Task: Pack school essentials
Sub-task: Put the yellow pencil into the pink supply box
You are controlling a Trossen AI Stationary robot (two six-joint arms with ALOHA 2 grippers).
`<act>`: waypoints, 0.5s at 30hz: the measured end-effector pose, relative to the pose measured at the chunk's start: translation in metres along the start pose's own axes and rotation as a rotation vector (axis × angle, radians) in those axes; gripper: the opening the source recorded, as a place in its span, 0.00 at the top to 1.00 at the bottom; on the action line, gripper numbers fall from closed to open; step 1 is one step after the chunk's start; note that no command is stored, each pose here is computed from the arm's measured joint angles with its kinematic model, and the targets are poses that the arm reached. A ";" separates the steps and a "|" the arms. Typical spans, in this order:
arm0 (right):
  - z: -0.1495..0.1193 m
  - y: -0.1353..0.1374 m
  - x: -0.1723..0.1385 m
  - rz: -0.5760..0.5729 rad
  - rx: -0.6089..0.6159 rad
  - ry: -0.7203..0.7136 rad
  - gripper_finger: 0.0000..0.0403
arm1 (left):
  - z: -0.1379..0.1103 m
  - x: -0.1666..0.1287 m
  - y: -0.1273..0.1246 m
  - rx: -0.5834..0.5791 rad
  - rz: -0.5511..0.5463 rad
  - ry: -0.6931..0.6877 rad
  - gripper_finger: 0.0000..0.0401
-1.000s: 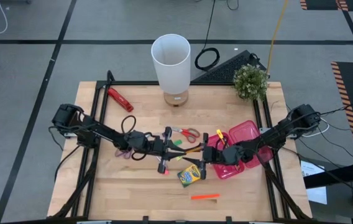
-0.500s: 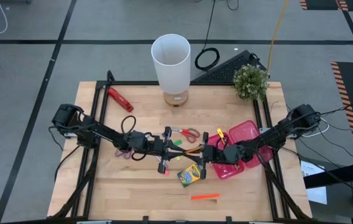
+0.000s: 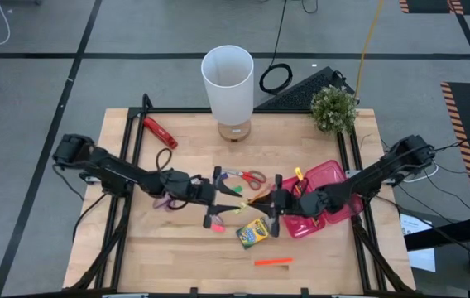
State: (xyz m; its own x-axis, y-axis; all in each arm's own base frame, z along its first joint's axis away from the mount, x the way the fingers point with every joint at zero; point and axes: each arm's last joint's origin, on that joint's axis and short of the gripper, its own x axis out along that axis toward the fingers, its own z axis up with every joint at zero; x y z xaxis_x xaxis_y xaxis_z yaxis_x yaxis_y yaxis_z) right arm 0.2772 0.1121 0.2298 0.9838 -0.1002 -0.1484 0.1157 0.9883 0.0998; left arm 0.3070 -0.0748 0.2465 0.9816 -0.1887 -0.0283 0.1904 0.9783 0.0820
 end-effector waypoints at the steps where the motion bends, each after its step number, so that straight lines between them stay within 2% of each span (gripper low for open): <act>1: 0.001 -0.002 -0.003 -0.005 0.018 0.027 0.97 | 0.003 -0.004 0.001 -0.002 0.003 0.024 0.56; 7: -0.001 -0.013 -0.024 -0.061 0.150 0.208 0.97 | 0.015 -0.032 0.004 -0.013 0.039 0.179 0.50; 15: -0.012 -0.016 -0.064 -0.150 0.289 0.453 0.97 | 0.031 -0.058 0.009 0.018 0.095 0.231 0.50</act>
State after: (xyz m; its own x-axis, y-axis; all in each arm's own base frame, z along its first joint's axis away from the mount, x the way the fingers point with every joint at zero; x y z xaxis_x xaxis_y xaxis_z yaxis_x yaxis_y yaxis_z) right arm 0.2108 0.1038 0.2254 0.8038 -0.1150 -0.5837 0.3457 0.8887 0.3010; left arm 0.2516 -0.0576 0.2795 0.9667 -0.0696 -0.2461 0.0999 0.9885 0.1131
